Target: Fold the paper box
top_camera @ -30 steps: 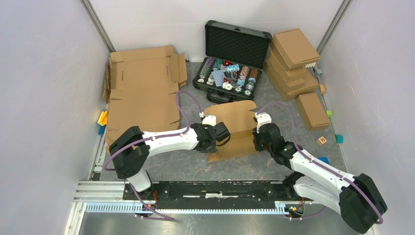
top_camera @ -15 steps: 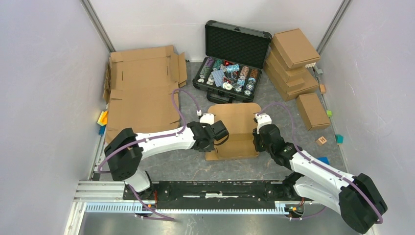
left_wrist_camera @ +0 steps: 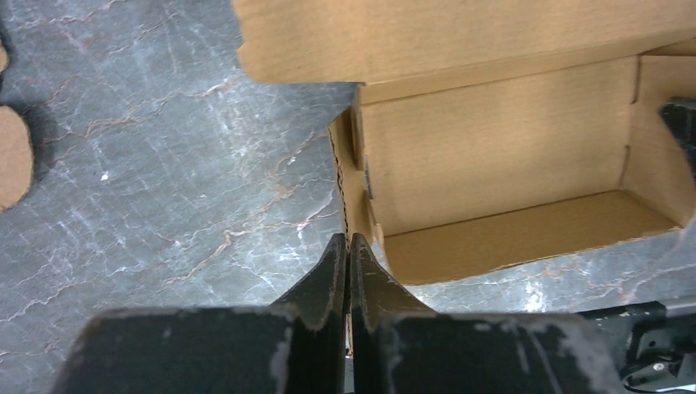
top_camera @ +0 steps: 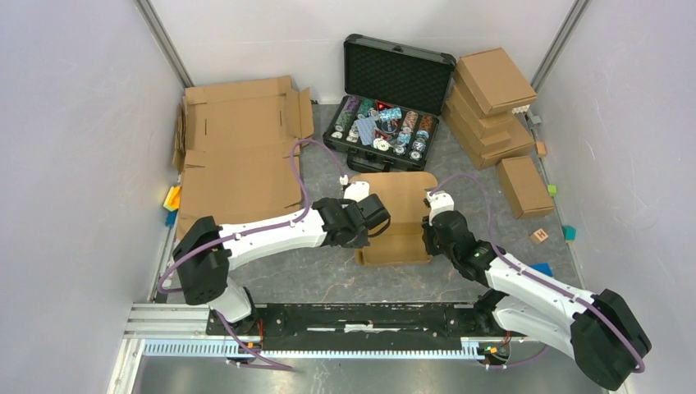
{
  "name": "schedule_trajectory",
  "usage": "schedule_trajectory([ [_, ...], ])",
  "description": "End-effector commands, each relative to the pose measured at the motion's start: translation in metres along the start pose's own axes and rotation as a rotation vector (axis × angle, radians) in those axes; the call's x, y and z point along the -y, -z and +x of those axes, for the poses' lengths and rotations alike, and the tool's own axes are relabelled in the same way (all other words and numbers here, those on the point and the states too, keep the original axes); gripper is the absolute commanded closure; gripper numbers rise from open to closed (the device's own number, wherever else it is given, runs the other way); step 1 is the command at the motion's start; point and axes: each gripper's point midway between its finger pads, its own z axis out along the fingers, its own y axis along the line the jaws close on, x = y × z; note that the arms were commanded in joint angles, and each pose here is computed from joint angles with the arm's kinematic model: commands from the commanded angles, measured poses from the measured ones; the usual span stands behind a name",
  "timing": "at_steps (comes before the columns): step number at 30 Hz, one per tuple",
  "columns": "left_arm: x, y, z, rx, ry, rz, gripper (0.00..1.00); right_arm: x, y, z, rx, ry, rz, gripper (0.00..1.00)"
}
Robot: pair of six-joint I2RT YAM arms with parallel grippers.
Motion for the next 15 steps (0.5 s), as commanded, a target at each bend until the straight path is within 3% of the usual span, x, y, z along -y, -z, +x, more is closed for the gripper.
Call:
schedule_trajectory([
  [1, 0.020, 0.004, -0.010, 0.014, -0.043, 0.051, 0.98, -0.004, 0.001, -0.014, 0.060, -0.023, 0.006, 0.78],
  [15, 0.039, -0.015, 0.002, -0.037, -0.074, 0.090, 0.70, -0.003, 0.004, -0.012, 0.053, -0.019, 0.013, 0.74],
])
